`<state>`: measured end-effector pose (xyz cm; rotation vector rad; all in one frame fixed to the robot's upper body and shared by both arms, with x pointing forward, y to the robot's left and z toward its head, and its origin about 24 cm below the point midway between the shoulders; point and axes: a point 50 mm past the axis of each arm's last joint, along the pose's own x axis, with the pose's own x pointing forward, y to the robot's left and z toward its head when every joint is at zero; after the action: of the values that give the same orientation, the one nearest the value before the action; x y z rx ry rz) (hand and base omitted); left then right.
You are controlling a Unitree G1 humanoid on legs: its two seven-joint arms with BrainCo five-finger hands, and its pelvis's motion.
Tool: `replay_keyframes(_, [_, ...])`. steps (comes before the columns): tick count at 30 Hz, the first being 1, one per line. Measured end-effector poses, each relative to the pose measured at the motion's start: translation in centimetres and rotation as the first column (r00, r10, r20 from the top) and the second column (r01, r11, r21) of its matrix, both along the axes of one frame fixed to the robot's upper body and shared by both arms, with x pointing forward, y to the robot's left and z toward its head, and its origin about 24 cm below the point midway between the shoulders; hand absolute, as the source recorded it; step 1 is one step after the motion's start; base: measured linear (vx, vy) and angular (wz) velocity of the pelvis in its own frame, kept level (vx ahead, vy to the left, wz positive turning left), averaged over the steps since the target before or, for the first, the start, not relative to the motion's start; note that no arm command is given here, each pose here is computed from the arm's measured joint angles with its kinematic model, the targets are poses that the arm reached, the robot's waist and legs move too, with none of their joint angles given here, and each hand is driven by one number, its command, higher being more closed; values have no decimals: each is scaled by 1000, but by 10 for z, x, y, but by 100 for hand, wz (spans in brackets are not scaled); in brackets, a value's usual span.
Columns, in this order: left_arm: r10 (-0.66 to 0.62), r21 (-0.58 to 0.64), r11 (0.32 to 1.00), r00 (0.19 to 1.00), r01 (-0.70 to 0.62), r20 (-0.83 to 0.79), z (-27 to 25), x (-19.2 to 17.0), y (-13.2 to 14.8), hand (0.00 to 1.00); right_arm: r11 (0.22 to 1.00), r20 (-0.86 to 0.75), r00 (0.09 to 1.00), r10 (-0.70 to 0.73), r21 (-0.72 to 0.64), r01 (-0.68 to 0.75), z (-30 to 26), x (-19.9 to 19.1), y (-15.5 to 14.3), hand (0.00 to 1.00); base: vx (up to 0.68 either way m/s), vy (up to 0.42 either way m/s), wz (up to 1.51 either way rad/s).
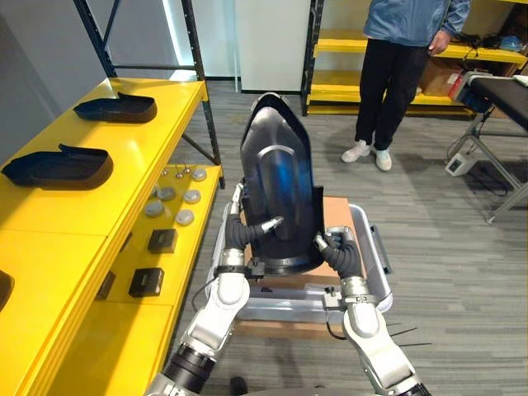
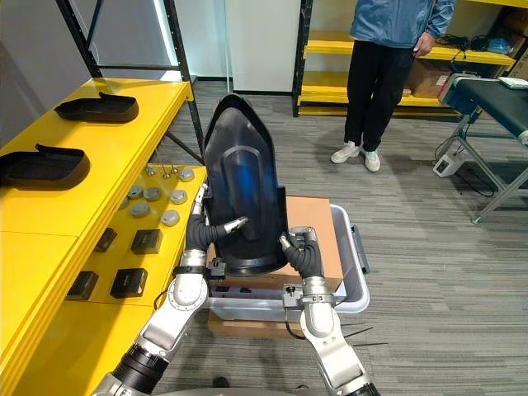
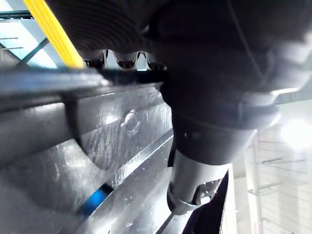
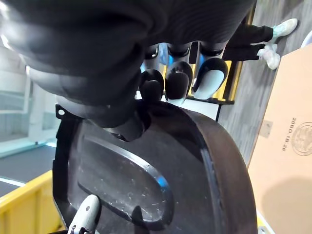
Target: Walk over and take plastic housings, then place them on the shelf
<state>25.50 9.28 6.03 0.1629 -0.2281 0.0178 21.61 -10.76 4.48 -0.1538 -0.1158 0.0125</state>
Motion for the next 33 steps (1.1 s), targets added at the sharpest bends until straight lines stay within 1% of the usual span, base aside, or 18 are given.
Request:
replay_keyframes(5, [10, 7, 1000, 999, -10, -35, -8, 0, 2, 100, 1000, -28, 1000, 4, 7, -4, -5, -5, 1, 100, 0, 0, 0])
replay_keyframes(6, [11, 9, 1000, 999, -11, -39, -9, 0, 3, 100, 1000, -29, 1000, 5, 7, -4, -5, -5, 1, 0, 0, 0, 0])
replay_keyframes(14, [20, 28, 999, 996, -18, -88, -20, -6, 10, 100, 998, -32, 998, 63, 16, -62, -4, -6, 8, 0, 0, 0, -1])
replay_keyframes(19, [19, 51, 999, 989, -12, -145, -31, -7, 12, 100, 993, 25, 996, 89, 74, -90, 10, -2, 12, 0, 0, 0, 0])
replay_keyframes(25, [1, 44, 999, 987, 6, -161, -33, -9, 11, 100, 978, 134, 984, 116, 157, -137, 34, 2, 14, 0, 0, 0, 0])
replay_keyframes(29, [-15, 43, 999, 986, 22, -165, -33, -9, 10, 100, 968, 240, 958, 154, 160, -196, 56, 5, 13, 0, 0, 0, 0])
replay_keyframes(33, [-46, 39, 998, 985, 54, -168, -33, -9, 5, 100, 966, 378, 915, 140, 149, -209, 86, 8, 5, 0, 0, 0, 0])
